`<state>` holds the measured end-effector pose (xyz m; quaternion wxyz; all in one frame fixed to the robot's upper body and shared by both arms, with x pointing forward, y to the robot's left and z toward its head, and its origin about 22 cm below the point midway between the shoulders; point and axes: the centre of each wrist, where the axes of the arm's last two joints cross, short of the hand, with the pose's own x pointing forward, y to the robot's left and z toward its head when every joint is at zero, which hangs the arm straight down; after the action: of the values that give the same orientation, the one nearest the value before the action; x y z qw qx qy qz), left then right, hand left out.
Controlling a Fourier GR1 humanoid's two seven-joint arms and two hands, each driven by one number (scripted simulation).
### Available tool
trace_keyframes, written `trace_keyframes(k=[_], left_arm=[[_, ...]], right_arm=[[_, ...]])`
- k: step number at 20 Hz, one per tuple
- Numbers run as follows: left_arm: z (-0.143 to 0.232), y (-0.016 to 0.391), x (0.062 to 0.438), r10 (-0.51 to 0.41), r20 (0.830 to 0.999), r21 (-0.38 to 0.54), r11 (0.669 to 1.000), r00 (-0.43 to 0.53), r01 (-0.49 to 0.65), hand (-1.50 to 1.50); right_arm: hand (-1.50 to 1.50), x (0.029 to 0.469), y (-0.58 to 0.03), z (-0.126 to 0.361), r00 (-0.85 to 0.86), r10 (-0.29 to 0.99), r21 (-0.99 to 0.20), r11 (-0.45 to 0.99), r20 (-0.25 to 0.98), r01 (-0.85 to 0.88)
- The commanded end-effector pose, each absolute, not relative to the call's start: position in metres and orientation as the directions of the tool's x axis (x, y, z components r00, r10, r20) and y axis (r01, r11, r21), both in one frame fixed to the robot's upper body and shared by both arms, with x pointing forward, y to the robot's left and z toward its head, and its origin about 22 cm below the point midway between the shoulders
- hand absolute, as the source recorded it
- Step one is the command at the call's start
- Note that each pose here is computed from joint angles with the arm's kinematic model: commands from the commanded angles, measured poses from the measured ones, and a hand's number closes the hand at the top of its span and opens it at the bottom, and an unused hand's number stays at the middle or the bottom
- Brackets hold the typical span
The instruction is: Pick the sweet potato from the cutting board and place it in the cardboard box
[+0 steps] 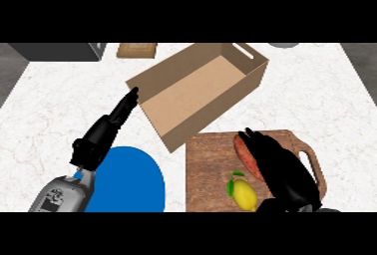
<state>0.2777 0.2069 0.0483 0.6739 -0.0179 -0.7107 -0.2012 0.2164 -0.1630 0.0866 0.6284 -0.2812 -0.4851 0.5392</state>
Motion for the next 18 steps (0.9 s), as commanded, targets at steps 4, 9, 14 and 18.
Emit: trace_keyframes(k=[4,9,14,18], left_arm=[[0.048,0.208,0.269,-0.237,0.967,0.254,0.922,-0.095,0.293,0.0],[0.042,0.214,0.291,-0.235,0.967,0.255,0.922,-0.101,0.291,0.0],[0.038,0.205,0.276,-0.268,0.96,0.28,0.914,-0.083,0.294,0.0],[0.055,0.188,0.292,-0.256,0.963,0.27,0.92,-0.086,0.283,0.0]], right_arm=[[-1.5,0.215,-0.171,0.058,-0.06,0.945,-0.886,0.277,0.321,-0.372],[-1.5,0.232,-0.179,0.041,-0.081,0.948,-0.889,0.257,0.309,-0.378],[-1.5,0.23,-0.181,0.051,-0.074,0.954,-0.878,0.235,0.291,-0.416],[-1.5,0.239,-0.172,0.03,-0.063,0.96,-0.869,0.217,0.272,-0.445]])
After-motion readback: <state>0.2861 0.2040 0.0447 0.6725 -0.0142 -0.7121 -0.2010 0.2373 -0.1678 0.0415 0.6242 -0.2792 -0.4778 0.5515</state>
